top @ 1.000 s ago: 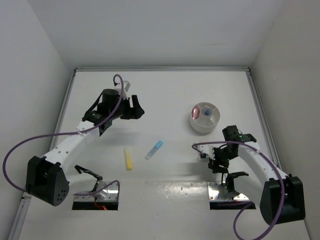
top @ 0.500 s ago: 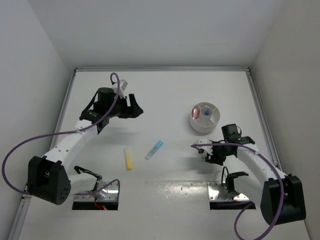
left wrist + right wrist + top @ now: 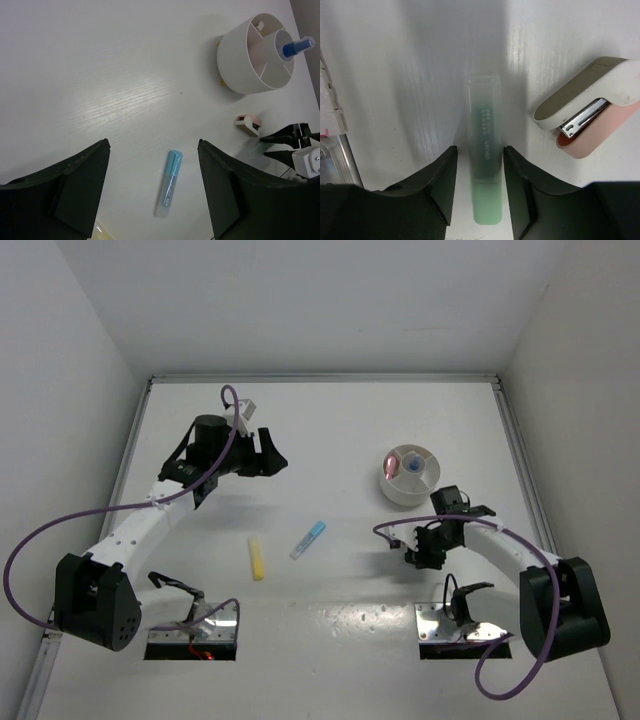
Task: Sort the stationery into containers
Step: Pick up the pen from the center of the board.
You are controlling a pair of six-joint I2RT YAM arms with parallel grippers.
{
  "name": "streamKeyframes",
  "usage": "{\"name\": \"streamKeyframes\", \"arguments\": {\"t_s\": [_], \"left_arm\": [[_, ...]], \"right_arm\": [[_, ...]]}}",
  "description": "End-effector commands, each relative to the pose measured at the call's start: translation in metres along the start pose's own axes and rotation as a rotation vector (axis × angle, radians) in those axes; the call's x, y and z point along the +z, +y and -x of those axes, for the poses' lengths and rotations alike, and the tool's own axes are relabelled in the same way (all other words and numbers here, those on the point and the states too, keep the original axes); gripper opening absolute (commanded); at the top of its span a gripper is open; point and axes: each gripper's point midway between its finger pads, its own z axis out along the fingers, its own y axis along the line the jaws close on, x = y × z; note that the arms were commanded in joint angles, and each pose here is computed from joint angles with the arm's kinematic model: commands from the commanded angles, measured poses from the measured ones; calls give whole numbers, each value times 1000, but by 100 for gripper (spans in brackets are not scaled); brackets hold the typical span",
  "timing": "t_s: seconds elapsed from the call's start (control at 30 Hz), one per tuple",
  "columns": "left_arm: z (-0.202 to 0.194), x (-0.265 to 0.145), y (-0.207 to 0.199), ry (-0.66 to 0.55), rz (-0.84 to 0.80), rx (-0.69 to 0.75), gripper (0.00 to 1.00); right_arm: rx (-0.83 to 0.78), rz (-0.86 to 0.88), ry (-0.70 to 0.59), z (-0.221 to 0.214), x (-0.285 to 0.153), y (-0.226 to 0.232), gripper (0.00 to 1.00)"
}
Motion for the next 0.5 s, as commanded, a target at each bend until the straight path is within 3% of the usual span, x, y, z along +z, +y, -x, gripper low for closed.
{"name": "streamKeyframes", "arguments": {"t_s": [0.0, 0.13, 0.2, 0.33, 0.47], "left_arm": [[12, -6, -8, -48, -38, 31, 77], [14, -8, -10, -56, -41, 34, 77], [14, -8, -10, -56, -41, 34, 77], [13, -8, -11, -53, -50, 34, 77], [13, -8, -11, -53, -50, 34, 77]], "right_arm": [[-34, -8, 58, -10, 6, -5, 40], [-42, -6, 67, -12, 8, -3, 21], [-48, -19, 63, -12, 7, -3, 17], [-61, -53, -55, 23, -13, -12, 1], [-100, -133, -213, 76, -55, -29, 0]]}}
